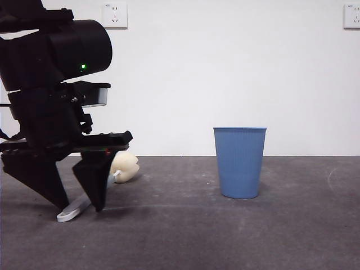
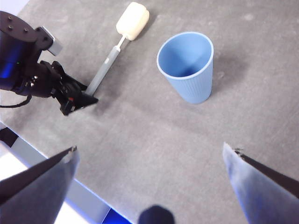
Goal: Pick up the cup brush,pick up the cup,insert the brush into the cup,clean the cup,put the cup brush back,put the cup back to the fixed position on the table
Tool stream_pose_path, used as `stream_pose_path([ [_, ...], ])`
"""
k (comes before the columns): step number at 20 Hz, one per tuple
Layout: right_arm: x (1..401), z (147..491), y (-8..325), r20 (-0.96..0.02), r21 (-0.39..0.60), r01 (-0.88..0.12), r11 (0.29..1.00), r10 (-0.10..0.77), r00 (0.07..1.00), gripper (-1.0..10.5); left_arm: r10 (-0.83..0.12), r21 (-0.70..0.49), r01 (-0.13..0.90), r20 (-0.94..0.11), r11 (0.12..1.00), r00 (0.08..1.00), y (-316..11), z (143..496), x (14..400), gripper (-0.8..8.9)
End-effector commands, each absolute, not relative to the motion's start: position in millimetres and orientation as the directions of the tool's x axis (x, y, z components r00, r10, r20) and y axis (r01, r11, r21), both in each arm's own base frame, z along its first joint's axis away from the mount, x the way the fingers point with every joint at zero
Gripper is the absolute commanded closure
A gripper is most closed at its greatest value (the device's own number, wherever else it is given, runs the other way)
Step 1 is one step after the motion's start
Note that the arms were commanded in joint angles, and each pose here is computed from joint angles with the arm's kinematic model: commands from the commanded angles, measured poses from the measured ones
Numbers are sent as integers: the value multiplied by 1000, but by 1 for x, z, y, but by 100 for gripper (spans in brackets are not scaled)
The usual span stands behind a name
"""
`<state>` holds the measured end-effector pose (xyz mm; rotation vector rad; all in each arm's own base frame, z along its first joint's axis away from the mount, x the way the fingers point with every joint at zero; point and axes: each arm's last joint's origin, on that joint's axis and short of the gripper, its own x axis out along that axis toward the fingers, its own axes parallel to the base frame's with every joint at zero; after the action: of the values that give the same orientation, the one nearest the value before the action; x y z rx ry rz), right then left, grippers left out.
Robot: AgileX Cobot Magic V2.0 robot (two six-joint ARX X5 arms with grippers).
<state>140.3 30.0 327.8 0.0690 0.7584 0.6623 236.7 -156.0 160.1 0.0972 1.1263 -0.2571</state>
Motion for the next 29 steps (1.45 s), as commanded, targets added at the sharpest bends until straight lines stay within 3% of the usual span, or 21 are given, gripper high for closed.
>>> stream_pose_path([
  [1, 140, 328, 30, -615, 291, -533, 794, 582, 532, 385, -154, -58, 244, -904, 968, 399, -157, 159, 237, 800],
  [8, 139, 327, 30, -621, 296, -531, 794, 582, 524, 415, -164, -63, 247, -895, 967, 415, -156, 164, 236, 822],
  [17, 139, 325, 30, -632, 356, -476, 804, 583, 511, 414, -202, -79, 267, -857, 961, 475, -145, 202, 219, 822],
  [19, 143, 324, 31, -631, 363, -480, 799, 590, 504, 415, -212, -64, 302, -847, 951, 488, -137, 217, 209, 822],
  [22, 153, 321, 35, -566, 422, -550, 720, 684, 461, 415, -235, -40, 356, -819, 934, 524, -121, 246, 184, 822],
  [29, 168, 272, 44, -566, 406, -521, 751, 654, 502, 413, -260, -31, 379, -779, 925, 570, -80, 284, 124, 822],
])
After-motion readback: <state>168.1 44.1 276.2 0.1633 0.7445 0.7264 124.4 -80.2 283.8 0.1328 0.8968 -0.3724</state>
